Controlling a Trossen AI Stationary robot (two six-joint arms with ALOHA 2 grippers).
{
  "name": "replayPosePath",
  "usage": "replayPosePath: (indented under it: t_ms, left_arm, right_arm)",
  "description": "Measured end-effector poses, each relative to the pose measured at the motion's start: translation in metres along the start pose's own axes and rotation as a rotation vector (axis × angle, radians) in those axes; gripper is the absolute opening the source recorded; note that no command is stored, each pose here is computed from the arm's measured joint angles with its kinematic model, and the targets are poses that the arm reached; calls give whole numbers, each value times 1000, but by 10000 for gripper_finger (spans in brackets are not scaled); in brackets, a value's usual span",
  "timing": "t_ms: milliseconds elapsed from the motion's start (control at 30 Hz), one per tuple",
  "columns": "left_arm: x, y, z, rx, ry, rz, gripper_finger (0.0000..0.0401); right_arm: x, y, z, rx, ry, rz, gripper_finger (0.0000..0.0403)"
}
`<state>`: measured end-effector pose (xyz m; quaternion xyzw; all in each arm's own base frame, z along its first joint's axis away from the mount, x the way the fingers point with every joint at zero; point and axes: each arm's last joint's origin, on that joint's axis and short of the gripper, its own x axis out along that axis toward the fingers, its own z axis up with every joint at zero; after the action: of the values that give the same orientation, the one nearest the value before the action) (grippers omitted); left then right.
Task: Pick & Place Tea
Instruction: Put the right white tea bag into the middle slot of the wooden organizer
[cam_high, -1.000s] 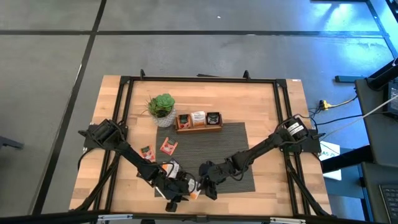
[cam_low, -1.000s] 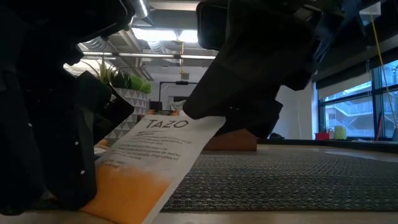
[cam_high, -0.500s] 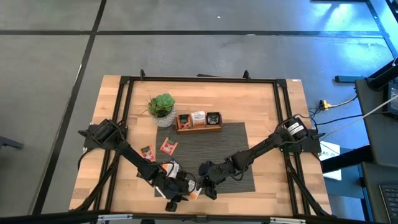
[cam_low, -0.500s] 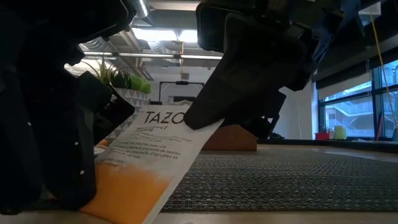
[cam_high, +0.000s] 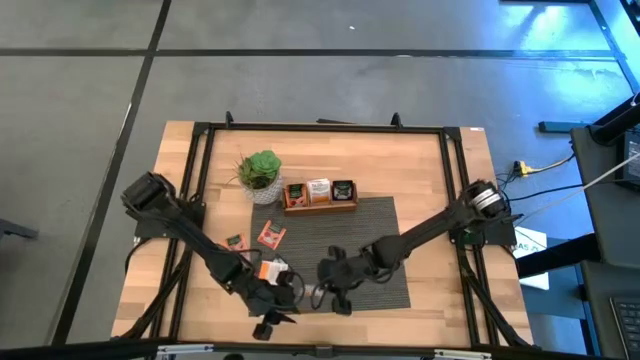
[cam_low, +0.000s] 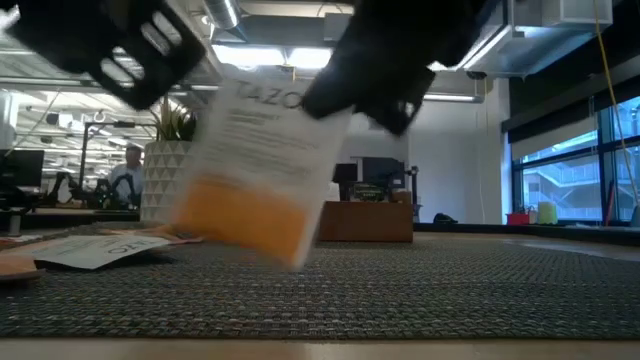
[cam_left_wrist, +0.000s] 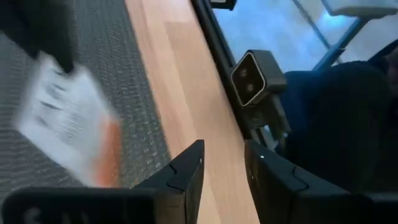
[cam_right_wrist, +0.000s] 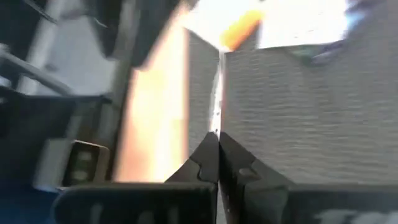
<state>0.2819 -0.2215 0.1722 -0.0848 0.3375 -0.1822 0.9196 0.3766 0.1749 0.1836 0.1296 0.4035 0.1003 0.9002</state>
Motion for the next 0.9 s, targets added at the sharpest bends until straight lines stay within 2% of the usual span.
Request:
replayPosePath:
  t_ms: [233, 467, 600, 767, 900]
  left_arm:
    - [-36, -1, 16, 94, -7, 56, 107]
    - [-53, 2, 27, 185, -41, 66, 111]
    - [-53, 7, 29, 195, -38, 93, 108]
    - [-52, 22, 28, 139, 14, 146, 110]
    - [-52, 33, 27, 103, 61, 171, 111]
  right_arm:
    - [-65, -14, 29, -235, 16, -186, 2]
    - [-117, -69, 51, -320, 39, -419, 1]
    - [-126, -112, 62, -323, 58, -483, 1]
    - [-118, -166, 65, -301, 123, -488, 1]
    - [-109, -194, 65, -304, 138, -463, 0]
